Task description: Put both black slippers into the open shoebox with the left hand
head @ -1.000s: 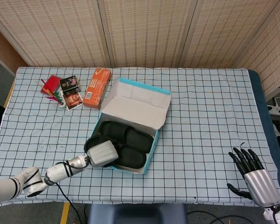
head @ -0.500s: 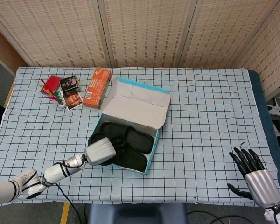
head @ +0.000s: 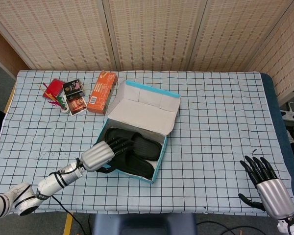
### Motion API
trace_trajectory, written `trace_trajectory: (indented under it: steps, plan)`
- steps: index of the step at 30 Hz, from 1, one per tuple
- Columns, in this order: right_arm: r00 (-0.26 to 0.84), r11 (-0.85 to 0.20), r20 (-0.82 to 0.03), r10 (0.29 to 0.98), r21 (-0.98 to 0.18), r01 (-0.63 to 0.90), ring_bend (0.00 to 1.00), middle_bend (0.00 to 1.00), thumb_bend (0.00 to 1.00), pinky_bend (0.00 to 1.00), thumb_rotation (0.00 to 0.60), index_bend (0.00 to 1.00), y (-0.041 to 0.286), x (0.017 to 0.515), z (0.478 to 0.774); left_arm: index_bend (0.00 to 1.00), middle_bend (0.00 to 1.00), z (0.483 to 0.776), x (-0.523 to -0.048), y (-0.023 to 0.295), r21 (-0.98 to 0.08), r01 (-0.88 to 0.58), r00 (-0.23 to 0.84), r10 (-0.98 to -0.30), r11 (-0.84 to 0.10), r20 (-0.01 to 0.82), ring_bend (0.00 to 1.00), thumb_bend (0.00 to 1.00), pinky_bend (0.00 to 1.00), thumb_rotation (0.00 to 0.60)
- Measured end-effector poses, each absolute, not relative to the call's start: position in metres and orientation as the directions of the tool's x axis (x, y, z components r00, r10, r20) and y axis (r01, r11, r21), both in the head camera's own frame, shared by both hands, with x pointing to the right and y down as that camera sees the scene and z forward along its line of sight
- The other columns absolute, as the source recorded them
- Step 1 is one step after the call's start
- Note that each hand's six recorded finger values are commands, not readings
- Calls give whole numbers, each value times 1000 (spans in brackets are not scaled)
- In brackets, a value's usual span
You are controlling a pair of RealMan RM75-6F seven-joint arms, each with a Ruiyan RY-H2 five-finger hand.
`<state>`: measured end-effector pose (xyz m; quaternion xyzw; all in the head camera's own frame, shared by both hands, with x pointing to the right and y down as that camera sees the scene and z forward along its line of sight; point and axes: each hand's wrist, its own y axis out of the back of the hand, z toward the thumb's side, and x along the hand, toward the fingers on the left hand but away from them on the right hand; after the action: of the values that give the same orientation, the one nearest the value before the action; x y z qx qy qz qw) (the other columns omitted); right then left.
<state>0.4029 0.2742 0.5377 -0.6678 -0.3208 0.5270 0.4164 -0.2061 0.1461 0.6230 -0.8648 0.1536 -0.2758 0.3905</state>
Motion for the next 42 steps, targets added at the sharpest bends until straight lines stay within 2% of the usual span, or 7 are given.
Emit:
trace_trajectory:
  steps: [6, 11, 16, 23, 31, 39, 42]
  plan:
    - [241, -447, -435, 867, -895, -8, 0, 0, 122, 0, 477, 0, 274, 403, 537, 0, 53, 625, -219, 145, -763, -10, 774, -488, -646, 403, 111, 602, 96, 600]
    - [241, -446, -435, 868, -895, -7, 0, 0, 122, 0, 476, 0, 274, 403, 537, 35, 171, 640, -233, 154, -750, 106, 736, -456, -653, 500, 189, 604, 116, 600]
    - [242, -452, -442, 864, -892, -12, 0, 0, 122, 0, 475, 0, 274, 403, 539, 55, 193, 650, -245, 158, -747, 147, 709, -458, -648, 536, 214, 585, 135, 600]
    - [239, -453, -443, 864, -891, -15, 0, 0, 122, 0, 477, 0, 275, 403, 540, 91, 254, 659, -247, 159, -728, 123, 704, -458, -674, 543, 276, 585, 216, 600]
    - [234, -453, -444, 865, -891, -17, 0, 0, 122, 0, 476, 0, 274, 404, 540, 111, 276, 681, -248, 163, -624, 58, 682, -426, -779, 595, 297, 581, 225, 600]
    - [229, -447, -439, 869, -894, -17, 0, 0, 123, 0, 475, 0, 273, 405, 539, 138, 295, 709, -260, 159, -574, 18, 652, -426, -819, 628, 297, 580, 227, 600]
    - [228, -448, -440, 869, -894, -17, 0, 0, 122, 0, 476, 0, 273, 405, 539, 147, 303, 709, -257, 162, -573, 11, 666, -421, -819, 615, 286, 581, 223, 600]
